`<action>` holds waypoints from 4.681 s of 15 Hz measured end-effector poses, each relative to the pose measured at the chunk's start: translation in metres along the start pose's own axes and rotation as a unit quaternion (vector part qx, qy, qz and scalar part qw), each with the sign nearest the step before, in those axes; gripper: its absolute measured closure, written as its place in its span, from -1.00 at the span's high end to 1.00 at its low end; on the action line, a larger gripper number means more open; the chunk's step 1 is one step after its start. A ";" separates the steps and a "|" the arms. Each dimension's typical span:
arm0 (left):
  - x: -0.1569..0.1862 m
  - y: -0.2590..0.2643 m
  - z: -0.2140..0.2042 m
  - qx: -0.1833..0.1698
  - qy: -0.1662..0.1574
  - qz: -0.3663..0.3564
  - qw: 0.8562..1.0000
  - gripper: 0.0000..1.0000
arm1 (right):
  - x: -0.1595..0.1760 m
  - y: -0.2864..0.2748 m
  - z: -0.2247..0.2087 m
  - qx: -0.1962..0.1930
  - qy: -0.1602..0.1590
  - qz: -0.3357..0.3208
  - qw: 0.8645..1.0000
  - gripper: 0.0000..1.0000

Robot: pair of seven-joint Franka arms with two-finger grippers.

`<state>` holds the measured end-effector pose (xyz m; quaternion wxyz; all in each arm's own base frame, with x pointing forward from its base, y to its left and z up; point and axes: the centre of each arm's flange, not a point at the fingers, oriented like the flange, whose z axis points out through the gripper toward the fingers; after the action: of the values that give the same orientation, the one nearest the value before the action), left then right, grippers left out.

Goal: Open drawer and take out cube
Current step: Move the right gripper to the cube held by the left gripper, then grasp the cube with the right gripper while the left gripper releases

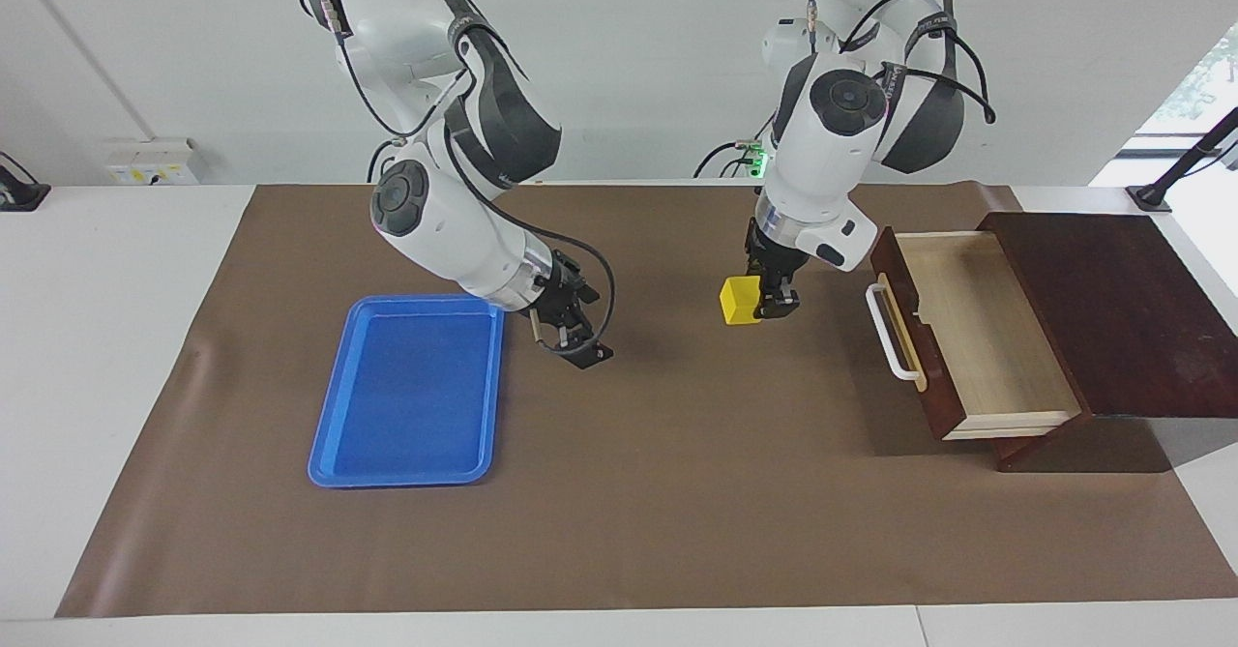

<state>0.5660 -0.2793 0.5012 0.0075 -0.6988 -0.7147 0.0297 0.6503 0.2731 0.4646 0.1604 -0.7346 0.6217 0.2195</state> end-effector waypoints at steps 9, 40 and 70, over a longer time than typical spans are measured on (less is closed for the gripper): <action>-0.001 0.001 -0.001 -0.004 -0.002 -0.008 1.000 0.09 | -0.052 0.014 0.041 -0.007 0.011 -0.030 0.999 0.92; -0.006 0.004 0.000 -0.020 -0.011 -0.029 0.999 0.09 | -0.140 0.007 0.090 0.014 0.009 0.007 1.000 0.81; -0.011 -0.001 0.007 -0.015 -0.009 -0.025 1.000 0.43 | -0.153 0.007 0.093 0.028 0.006 0.008 1.000 0.11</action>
<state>0.5654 -0.2904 0.4948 -0.0084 -0.6805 -0.7323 0.0253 0.6119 0.4479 0.4653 0.1755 -0.7259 0.6348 0.1984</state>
